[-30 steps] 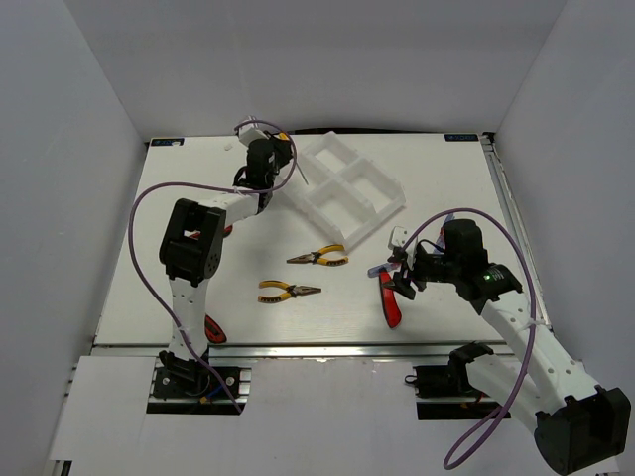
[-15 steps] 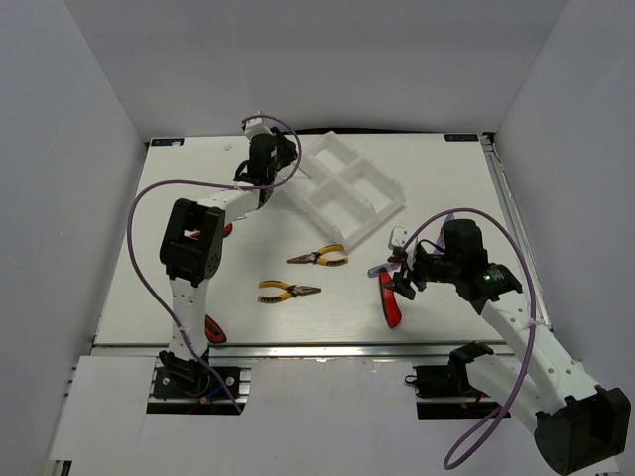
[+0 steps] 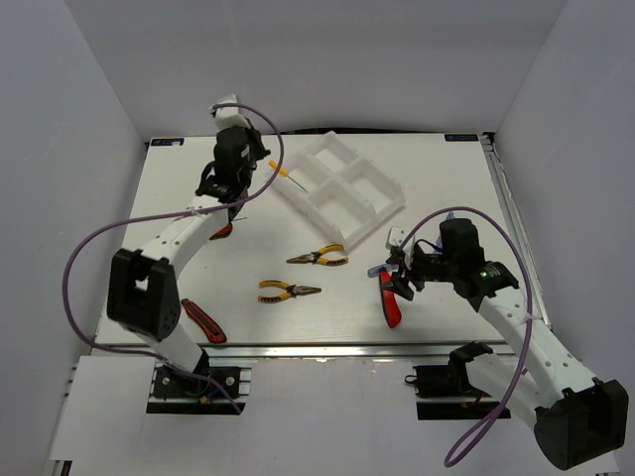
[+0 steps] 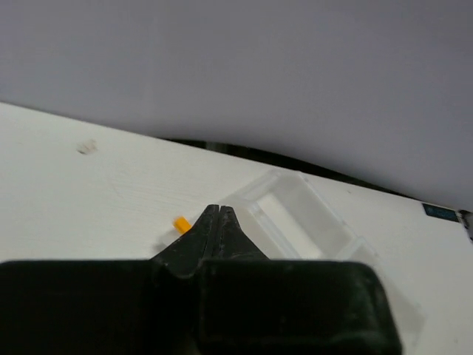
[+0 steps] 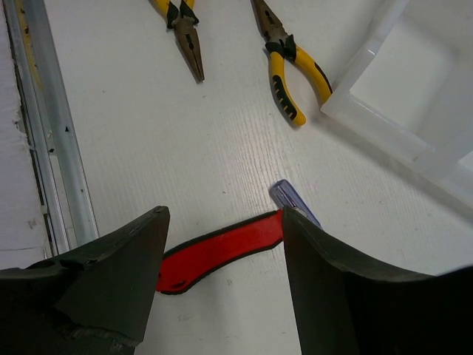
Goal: Sort the tools into containers
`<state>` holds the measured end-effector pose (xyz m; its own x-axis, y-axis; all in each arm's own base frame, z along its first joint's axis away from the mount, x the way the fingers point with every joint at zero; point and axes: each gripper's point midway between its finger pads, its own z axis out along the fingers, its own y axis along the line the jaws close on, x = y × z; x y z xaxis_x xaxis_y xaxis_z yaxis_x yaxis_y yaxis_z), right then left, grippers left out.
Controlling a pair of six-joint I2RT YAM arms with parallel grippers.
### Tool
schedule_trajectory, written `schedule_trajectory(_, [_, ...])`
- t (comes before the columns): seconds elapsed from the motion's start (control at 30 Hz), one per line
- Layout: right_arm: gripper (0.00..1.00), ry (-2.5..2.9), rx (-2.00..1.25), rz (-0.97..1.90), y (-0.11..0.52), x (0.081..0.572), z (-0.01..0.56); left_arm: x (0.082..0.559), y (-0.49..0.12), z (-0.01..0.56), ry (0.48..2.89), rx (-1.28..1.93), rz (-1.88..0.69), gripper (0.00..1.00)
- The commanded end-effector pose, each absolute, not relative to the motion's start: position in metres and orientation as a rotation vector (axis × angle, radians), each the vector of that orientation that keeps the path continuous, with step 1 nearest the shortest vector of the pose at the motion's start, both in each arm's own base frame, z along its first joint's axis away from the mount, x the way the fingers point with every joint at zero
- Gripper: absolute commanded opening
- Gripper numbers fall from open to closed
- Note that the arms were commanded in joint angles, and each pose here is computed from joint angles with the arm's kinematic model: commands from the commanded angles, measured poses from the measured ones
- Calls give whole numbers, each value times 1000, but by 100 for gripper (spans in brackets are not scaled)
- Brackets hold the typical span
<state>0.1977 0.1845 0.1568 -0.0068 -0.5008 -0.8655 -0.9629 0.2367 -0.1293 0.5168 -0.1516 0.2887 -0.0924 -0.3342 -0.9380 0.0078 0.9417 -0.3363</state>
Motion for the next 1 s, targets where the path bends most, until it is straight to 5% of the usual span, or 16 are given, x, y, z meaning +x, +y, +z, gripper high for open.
schedule_trajectory(0.0, [69,1577,-1386,678,192,202,176,499,-120,286,1640,-270,-145,0])
schedule_trajectory(0.4, [70,1597,-1385,685,196,201,172,514,-62,225,1775,-634,-320,0])
schedule_trajectory(0.53, [69,1634,-1371,665,200,206,169,469,7,166,1791,-1089,-254,48])
schedule_trajectory(0.57, [69,1637,-1370,658,201,206,169,460,13,149,1826,-1152,-228,52])
schedule_trajectory(0.73, [69,1659,-1362,651,203,207,166,415,43,85,2017,-1347,113,63])
schedule_trajectory(0.97, [69,1654,-1366,662,204,206,167,416,64,86,1965,-1392,123,63])
